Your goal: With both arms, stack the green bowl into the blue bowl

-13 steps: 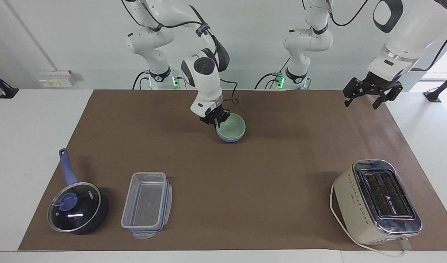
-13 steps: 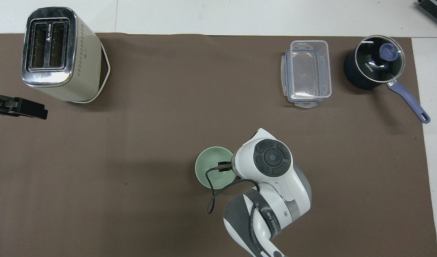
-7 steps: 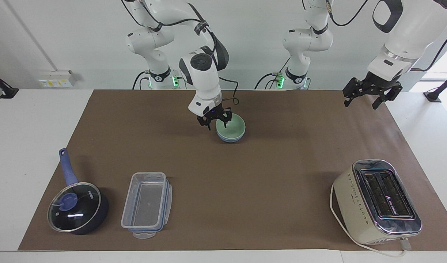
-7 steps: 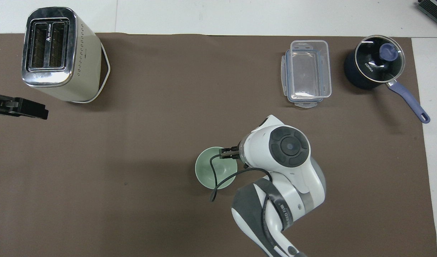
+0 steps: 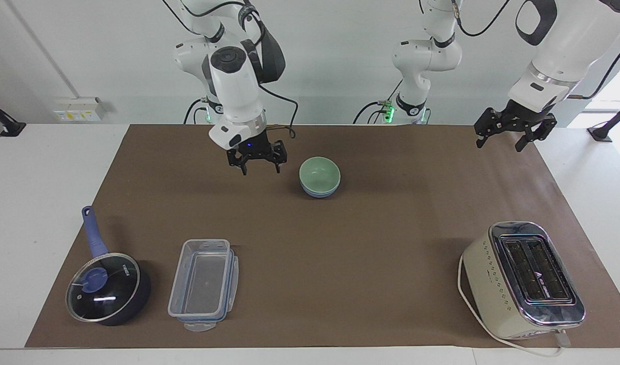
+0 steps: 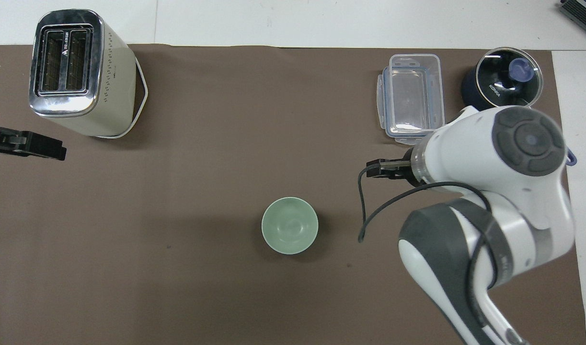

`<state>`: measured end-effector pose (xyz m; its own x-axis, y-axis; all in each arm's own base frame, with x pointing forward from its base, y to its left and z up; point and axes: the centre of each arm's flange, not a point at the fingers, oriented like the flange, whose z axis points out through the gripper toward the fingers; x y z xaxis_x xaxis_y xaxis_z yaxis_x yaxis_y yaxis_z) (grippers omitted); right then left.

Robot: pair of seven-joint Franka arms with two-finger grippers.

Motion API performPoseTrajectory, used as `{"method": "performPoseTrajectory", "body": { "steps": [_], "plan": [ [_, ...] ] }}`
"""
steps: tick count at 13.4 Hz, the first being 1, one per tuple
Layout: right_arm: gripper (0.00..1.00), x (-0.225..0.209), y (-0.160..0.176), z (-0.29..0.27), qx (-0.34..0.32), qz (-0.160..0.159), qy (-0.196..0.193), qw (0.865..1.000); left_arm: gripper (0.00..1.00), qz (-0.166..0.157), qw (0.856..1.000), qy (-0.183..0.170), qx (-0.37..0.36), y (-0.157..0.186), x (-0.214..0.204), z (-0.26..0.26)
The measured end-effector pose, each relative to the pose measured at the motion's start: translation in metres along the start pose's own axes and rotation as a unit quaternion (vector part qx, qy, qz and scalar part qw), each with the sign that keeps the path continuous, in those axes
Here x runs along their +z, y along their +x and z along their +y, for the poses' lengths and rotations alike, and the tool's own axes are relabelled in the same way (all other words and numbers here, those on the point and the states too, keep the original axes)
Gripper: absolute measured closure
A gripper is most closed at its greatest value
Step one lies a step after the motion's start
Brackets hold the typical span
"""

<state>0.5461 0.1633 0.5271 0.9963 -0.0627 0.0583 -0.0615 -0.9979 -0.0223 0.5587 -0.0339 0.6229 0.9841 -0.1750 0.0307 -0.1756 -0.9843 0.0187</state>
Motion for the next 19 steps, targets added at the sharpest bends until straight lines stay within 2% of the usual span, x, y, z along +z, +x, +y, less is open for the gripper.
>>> {"method": "performPoseTrajectory", "body": {
  "steps": [4,7,11,14,19],
  "plan": [
    [0.0,-0.068,0.004,0.047,0.034,0.006,-0.002,0.999,0.0,0.0,1.0,0.0,0.0,0.0,0.0,0.0],
    [0.0,-0.092,-0.001,0.075,0.023,0.006,-0.004,1.0,0.0,0.0,1.0,0.0,-0.001,0.0,0.0,-0.001],
    [0.0,-0.136,-0.005,0.142,0.014,-0.008,-0.01,1.0,0.0,0.0,1.0,0.0,-0.002,0.0,0.0,-0.003],
    [0.0,-0.149,-0.011,0.179,0.019,-0.027,-0.011,0.999,0.0,0.0,1.0,0.0,-0.002,0.0,0.0,-0.002],
    [0.0,-0.164,-0.022,0.176,0.014,-0.021,-0.009,1.0,0.0,0.0,1.0,0.0,-0.001,0.0,0.0,-0.001]
  ]
}}
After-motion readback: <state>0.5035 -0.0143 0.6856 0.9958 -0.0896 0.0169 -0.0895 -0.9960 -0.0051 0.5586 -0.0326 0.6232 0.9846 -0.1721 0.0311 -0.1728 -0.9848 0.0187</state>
